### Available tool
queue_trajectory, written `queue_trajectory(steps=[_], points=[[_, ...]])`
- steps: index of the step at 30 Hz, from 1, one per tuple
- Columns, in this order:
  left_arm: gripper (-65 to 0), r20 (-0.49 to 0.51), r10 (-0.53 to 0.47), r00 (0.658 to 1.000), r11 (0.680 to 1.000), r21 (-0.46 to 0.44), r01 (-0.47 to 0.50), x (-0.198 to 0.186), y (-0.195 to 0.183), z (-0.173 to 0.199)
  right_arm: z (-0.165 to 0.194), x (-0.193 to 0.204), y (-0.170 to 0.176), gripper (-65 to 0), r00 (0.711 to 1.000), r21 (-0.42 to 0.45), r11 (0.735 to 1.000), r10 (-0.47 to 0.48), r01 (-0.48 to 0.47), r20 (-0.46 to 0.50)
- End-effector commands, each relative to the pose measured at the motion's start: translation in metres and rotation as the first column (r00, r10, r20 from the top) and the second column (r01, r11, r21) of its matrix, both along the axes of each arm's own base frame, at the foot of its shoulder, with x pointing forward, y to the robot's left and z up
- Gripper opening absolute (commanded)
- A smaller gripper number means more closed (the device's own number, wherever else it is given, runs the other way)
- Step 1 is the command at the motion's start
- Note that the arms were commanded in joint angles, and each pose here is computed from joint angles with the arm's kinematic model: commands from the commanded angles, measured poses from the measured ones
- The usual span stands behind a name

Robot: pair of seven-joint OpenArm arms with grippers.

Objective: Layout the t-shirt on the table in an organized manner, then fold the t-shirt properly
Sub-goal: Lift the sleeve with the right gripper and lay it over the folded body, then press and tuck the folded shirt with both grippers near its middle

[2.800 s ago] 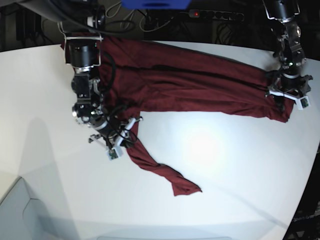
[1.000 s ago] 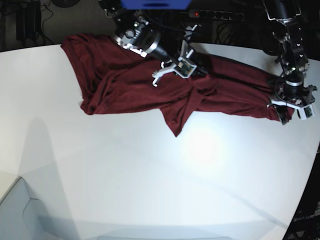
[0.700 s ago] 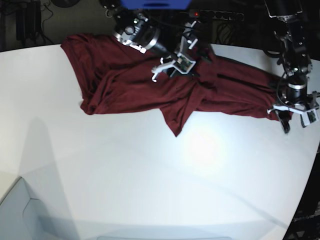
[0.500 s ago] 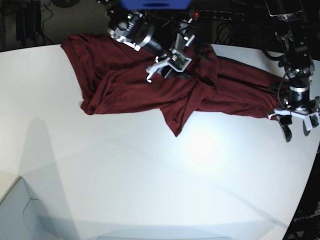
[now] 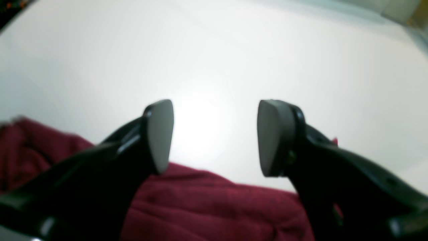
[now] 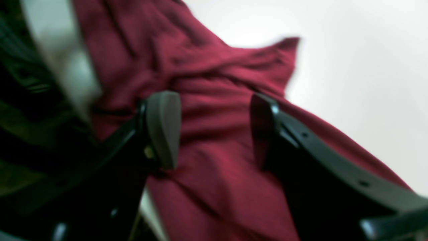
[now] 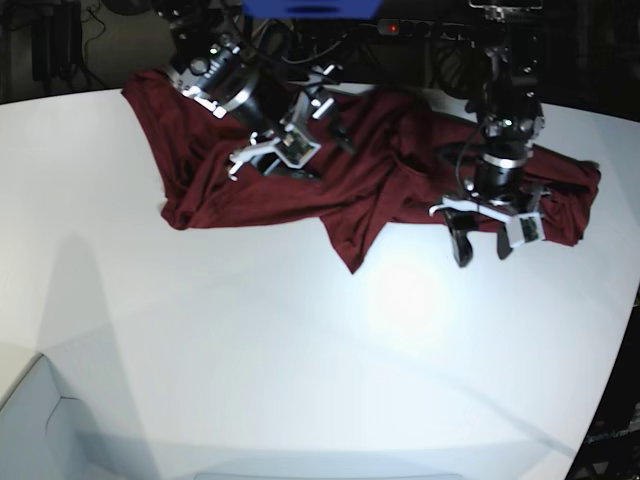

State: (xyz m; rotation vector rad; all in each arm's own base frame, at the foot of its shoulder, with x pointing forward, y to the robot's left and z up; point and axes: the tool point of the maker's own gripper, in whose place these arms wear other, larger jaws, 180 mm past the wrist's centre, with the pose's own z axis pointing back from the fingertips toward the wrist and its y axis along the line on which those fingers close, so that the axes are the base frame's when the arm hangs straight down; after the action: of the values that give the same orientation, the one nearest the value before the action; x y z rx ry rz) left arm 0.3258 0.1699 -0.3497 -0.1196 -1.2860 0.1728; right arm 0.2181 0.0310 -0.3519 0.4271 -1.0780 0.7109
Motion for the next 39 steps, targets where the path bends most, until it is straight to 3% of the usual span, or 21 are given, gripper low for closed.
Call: queue_trajectory(steps=[1, 4, 12, 28, 33, 36, 39], points=[[-26.5, 0.051, -0.015, 0.999, 1.000, -0.005, 0.015, 0.008, -0.007, 0.012, 0.014, 0.007, 0.000, -31.5, 0.999, 0.043, 0.999, -0.014, 0.013, 0.040], [-26.5, 0.008, -0.082, 0.997, 0.996, -0.022, 0.083, 0.006, -0.034, -0.005, 0.013, 0.014, -0.015, -31.5, 0.998, 0.026, 0.998, -0.055, 0.053, 0.044], [-26.5, 0.014, -0.243, 0.970, 0.970, -0.027, 0.243, 0.027, -0.097, -0.006, 0.012, 0.030, -0.046, -31.5, 0.989, -0.009, 0.991, -0.134, 0.135, 0.062], [-27.8, -0.123, -0.334, 0.934, 0.942, -0.027, 0.333, 0.034, -0.127, -0.060, 0.013, 0.034, -0.052, -31.5, 0.987, -0.015, 0.989, -0.148, 0.149, 0.067], [-44.8, -0.128, -0.333, 0.934, 0.943, -0.027, 0.333, 0.038, -0.128, -0.062, 0.013, 0.034, -0.051, -31.5, 0.987, -0.013, 0.989, -0.148, 0.149, 0.070], [-63.3, -0.124, -0.327, 0.937, 0.945, -0.025, 0.326, 0.040, -0.127, -0.059, 0.013, 0.034, -0.051, -31.5, 0.987, -0.012, 0.989, -0.148, 0.149, 0.071], [-63.5, -0.114, -0.318, 0.941, 0.948, -0.024, 0.318, 0.041, -0.124, -0.056, 0.012, 0.036, -0.052, -31.5, 0.987, -0.016, 0.989, -0.146, 0.148, 0.071]])
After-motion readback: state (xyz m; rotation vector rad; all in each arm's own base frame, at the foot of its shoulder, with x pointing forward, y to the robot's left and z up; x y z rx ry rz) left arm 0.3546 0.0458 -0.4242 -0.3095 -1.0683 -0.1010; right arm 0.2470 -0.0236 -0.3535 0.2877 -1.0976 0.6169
